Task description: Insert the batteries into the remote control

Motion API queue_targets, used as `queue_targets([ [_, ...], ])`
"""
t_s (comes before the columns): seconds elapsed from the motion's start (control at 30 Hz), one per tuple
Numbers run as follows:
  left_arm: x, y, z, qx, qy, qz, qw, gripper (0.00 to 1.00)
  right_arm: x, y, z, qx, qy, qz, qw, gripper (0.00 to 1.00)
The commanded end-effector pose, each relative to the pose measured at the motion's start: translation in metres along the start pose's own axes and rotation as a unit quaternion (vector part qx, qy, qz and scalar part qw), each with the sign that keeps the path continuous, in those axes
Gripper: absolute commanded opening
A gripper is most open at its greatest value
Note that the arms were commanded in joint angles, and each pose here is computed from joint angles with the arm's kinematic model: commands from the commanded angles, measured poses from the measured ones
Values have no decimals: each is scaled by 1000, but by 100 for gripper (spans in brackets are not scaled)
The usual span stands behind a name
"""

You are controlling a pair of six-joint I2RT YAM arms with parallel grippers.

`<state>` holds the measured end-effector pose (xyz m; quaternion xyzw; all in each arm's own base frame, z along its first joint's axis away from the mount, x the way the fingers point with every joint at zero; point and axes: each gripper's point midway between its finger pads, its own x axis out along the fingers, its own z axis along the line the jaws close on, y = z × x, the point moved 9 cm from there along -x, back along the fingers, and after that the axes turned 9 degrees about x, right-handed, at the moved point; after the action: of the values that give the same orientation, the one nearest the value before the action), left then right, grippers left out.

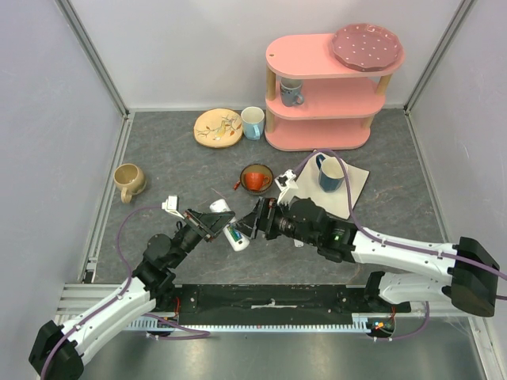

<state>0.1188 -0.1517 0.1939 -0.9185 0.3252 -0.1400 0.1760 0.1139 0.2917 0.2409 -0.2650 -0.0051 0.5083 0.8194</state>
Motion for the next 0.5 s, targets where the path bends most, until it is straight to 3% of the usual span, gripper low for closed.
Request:
queue_targets([
  [0.0, -6, 6, 13, 18, 11, -6, 1000, 2, 9, -3, 7, 36, -24, 0, 999, 98],
  [0.47, -7, 6, 13, 19, 20, -6, 1000, 2, 19, -3, -4, 79, -19, -6, 997, 96],
])
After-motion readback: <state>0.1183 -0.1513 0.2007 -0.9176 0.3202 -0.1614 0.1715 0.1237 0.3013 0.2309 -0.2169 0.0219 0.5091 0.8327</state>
